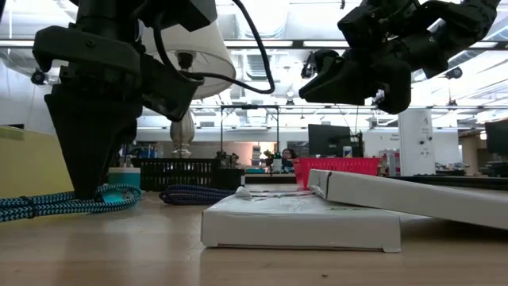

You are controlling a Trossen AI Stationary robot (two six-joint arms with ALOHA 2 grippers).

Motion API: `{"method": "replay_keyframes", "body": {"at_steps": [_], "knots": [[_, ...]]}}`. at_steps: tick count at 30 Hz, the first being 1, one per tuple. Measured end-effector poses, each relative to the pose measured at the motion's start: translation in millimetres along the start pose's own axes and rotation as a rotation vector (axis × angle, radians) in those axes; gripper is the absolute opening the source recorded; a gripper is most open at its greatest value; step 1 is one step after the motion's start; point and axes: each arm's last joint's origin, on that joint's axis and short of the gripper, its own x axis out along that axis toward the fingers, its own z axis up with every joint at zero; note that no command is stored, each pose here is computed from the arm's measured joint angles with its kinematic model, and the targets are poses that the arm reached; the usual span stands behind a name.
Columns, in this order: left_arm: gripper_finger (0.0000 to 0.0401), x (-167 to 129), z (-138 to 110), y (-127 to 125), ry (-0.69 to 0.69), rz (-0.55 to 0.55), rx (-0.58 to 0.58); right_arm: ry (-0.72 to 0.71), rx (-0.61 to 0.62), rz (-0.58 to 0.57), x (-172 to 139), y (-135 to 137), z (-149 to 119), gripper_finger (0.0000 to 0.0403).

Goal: Pick and place items into bin
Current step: Put the blue charger cable into the yellow bin

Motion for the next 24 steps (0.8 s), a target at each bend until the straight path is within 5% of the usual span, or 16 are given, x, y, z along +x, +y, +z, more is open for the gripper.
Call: {"method": "replay_keyframes", "body": {"at_steps": [15, 24], "knots": [[0.0007, 6.5, 1.5, 0.0, 0.021, -0.002, 0.171, 0.000, -0.001, 0.000, 0.0, 0.0, 0.0, 0.0070], [0.0004, 3.2, 3.2, -2.4, 0.013, -0.004, 0.273, 0.000, -0.002, 0.000, 0.0, 0.0, 0.0, 0.0068]]}}
